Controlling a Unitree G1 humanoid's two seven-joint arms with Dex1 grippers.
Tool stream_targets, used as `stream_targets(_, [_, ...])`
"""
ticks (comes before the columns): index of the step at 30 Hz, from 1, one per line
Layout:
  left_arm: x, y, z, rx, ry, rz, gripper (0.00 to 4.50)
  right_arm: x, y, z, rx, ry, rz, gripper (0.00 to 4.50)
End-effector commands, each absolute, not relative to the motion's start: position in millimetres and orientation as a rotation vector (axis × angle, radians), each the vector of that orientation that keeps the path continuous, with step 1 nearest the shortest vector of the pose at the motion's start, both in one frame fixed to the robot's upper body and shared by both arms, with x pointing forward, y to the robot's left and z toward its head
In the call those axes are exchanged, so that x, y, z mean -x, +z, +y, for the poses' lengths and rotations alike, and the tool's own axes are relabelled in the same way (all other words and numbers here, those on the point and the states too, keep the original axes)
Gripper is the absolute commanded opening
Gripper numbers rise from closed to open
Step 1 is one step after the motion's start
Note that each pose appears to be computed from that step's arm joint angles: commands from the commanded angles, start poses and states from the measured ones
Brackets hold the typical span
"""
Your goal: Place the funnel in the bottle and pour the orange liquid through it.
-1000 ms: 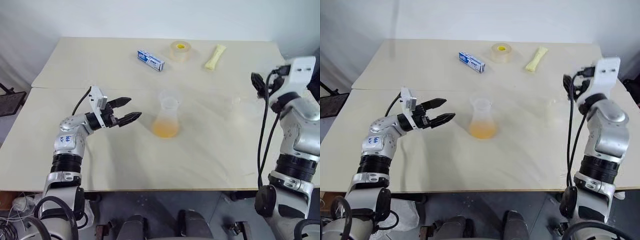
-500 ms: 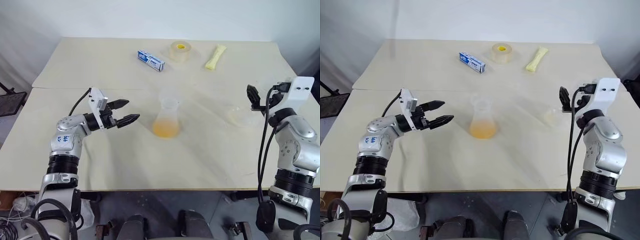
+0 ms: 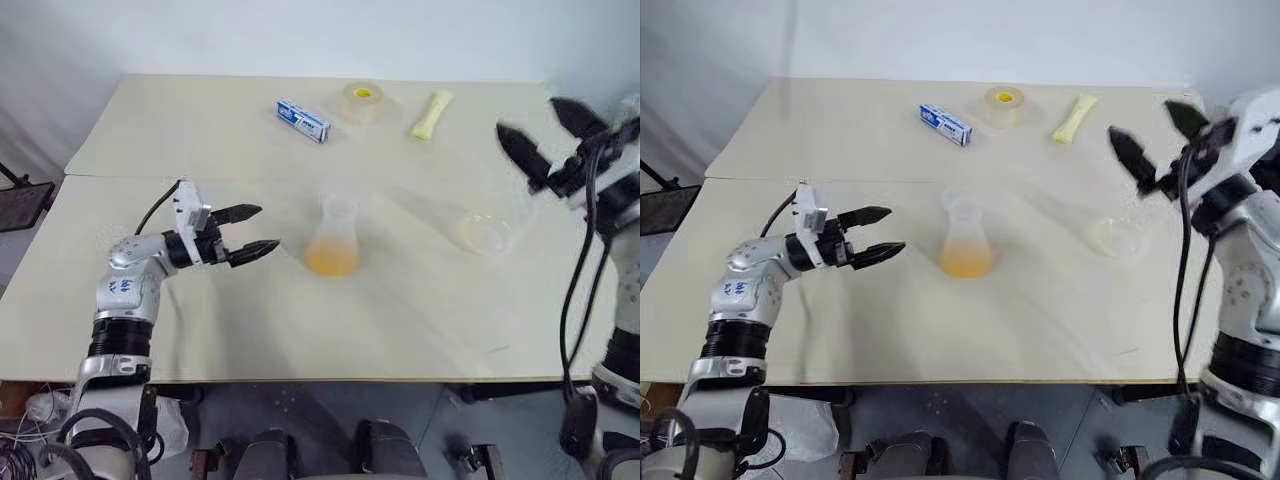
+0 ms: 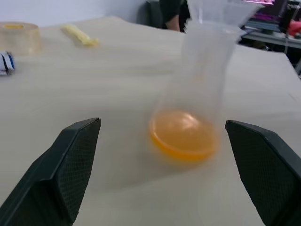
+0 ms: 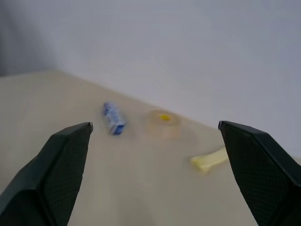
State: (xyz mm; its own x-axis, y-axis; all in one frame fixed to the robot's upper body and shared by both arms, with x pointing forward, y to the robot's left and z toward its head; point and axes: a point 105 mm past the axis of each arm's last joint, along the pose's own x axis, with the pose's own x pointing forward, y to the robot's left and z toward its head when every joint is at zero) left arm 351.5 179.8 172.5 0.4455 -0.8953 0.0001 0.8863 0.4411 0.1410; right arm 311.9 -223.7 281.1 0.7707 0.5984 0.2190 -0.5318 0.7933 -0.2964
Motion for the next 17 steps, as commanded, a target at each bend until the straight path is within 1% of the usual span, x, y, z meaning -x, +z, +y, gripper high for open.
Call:
stream_targets(1, [-336.7, 183.9, 193.3, -0.178, -1.135, -0.138, 4.5, -277.1, 262.5, -206.7, 0.26, 0.857, -0.238, 4.48])
stream_targets(3, [-328.3, 176.7, 205.5, -0.183, -1.143, -0.096, 4.5, -270.1, 241.9, -210.2, 0.284, 0.873, -0.165, 4.48])
stream_targets(5, [-324.5, 173.8, 211.0, -0.189, -1.143, -0.081, 4.5, -266.4, 230.6, -211.9, 0.295, 0.885, -0.121, 4.48])
stream_targets(6, [-321.4, 171.8, 213.8, -0.187, -1.146, -0.071, 4.5, -262.1, 219.5, -212.8, 0.318, 0.908, -0.076, 4.48])
stream_targets(8, [-313.6, 164.4, 222.1, -0.186, -1.149, -0.034, 4.5, -254.5, 185.3, -220.0, 0.359, 0.934, 0.053, 4.48])
stream_targets(9, [-312.1, 161.9, 225.4, -0.185, -1.138, -0.025, 4.5, -254.4, 173.2, -225.2, 0.319, 0.916, 0.074, 4.48])
stream_targets(12, [-308.1, 160.9, 225.7, -0.18, -1.124, -0.037, 4.5, -256.0, 153.7, -232.0, 0.229, 0.883, 0.025, 4.48])
stream_targets(15, [-303.6, 162.8, 225.9, -0.18, -1.119, -0.049, 4.5, -253.2, 136.2, -229.4, 0.237, 0.919, 0.077, 4.48])
stream_targets(17, [-300.6, 165.0, 227.1, -0.19, -1.108, -0.071, 4.5, -255.5, 130.4, -228.2, 0.23, 0.918, 0.081, 4.48])
